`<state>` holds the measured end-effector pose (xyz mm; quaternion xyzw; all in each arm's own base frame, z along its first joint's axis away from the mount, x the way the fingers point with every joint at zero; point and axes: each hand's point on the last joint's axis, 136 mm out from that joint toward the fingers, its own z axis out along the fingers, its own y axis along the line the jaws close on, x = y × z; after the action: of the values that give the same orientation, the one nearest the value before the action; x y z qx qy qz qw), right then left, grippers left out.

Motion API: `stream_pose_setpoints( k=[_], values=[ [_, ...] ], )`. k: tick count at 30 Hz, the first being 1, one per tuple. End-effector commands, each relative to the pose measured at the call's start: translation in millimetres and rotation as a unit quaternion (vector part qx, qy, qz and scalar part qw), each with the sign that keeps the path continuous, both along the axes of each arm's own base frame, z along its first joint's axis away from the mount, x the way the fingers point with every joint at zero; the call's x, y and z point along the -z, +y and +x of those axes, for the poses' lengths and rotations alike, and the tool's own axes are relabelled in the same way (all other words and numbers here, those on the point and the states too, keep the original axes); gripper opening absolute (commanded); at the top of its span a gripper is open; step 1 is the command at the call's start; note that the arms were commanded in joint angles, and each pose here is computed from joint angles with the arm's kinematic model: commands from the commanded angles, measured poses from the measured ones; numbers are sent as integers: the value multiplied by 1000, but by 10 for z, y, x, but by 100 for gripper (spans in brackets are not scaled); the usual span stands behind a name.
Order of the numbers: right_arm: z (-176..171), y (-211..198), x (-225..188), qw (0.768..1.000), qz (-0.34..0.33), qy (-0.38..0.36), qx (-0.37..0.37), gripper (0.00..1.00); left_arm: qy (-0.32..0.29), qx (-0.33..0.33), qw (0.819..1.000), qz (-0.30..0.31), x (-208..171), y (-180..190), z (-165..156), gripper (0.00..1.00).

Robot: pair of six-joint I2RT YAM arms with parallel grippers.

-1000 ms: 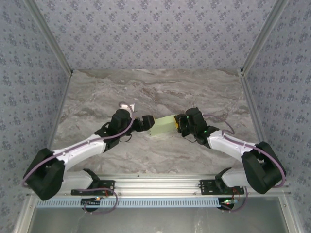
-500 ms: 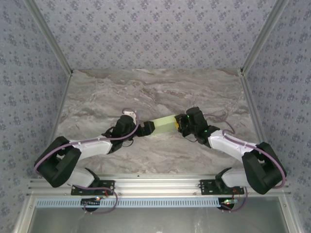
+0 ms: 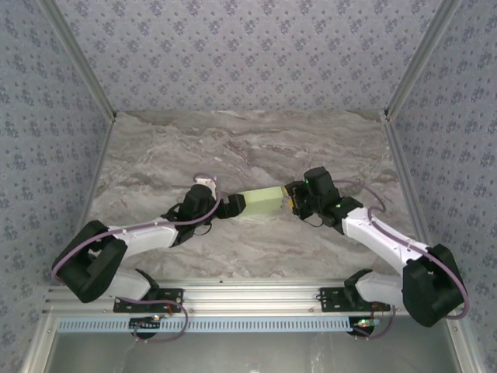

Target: Fold the paper box

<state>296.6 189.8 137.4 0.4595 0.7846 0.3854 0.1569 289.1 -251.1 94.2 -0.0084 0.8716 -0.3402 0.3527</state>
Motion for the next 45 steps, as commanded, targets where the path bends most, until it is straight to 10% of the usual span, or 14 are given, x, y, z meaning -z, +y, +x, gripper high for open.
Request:
stream_pose_setpoints(
  k=[1,13,22,29,45],
  values=[
    [55,-2,-177,1000,-13,-19,-12,42,43,-1,997,65,378,175,-110,96],
    [-128,80,768,995,17,94,-29,41,53,7,997,62,368,142,-112,95],
    [-123,-36,331,997,4,65,-37,45,27,18,997,64,311,117,-83,94],
    [-161,349,-8,991,85,93,-52,100,8,37,997,61,271,43,-86,87],
    [-69,568,567,986,47,160,-4,76,-54,78,994,54,69,-27,-275,88]
  ],
)
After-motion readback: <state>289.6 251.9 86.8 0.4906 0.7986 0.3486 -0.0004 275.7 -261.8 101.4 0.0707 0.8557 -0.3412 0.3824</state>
